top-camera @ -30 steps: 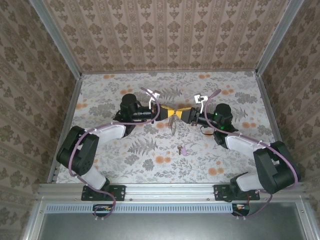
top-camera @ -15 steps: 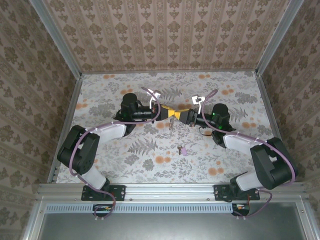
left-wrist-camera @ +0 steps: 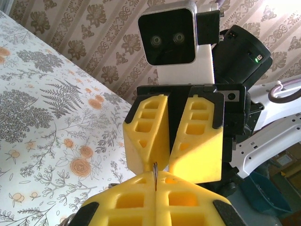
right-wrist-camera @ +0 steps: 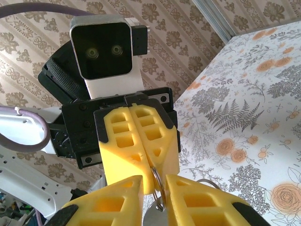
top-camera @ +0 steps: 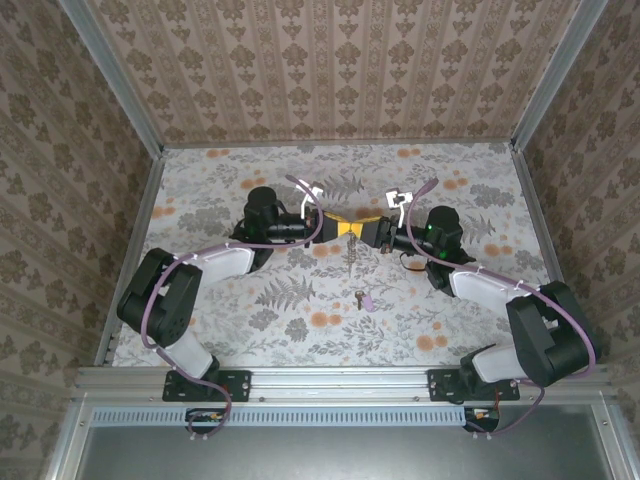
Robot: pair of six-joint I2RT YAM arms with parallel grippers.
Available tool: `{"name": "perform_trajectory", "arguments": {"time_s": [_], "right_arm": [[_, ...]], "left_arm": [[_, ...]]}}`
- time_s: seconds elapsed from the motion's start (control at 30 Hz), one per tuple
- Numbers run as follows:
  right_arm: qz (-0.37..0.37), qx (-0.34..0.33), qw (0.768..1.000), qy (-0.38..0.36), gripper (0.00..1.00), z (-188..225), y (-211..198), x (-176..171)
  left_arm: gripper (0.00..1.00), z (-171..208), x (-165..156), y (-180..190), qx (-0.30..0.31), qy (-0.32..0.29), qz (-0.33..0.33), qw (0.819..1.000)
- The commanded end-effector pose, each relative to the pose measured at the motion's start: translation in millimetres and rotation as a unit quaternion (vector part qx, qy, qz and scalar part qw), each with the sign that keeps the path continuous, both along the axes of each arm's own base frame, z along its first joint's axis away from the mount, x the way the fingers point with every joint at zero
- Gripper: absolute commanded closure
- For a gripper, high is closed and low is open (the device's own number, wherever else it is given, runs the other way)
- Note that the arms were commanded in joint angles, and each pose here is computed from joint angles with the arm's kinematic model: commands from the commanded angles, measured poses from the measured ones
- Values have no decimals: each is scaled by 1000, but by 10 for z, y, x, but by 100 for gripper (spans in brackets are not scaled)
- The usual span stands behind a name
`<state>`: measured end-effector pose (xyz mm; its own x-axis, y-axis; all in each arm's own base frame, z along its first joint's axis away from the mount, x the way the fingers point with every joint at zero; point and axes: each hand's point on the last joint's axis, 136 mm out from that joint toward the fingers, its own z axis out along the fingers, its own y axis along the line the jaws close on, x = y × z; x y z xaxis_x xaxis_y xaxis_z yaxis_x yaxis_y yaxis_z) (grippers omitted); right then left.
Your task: Put the keys on the keyring
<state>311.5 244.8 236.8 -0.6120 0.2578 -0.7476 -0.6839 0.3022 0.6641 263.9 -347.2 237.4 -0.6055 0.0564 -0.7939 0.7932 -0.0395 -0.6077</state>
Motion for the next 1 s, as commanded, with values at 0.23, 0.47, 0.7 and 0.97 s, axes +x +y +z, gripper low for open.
{"name": "perform_trajectory", "arguments": {"time_s": [0.23,0.47,0.7,0.97], "right_arm": [[7,4,999,-34,100,176,4,-6],[-21,-4,999,-29,100,107,-58,82],[-41,10,999,-32,100,146,-102,139],[-49,46,997,-31,100,208,-98,210]], "left_arm": [[100,141,-12,-41,-15,-32,-14,999],[74,188,173,51,-20,-31,59,998],[52,235,384,327,-20,-22,185,982],[56,155,316,309,-14,-12,195,981]]}}
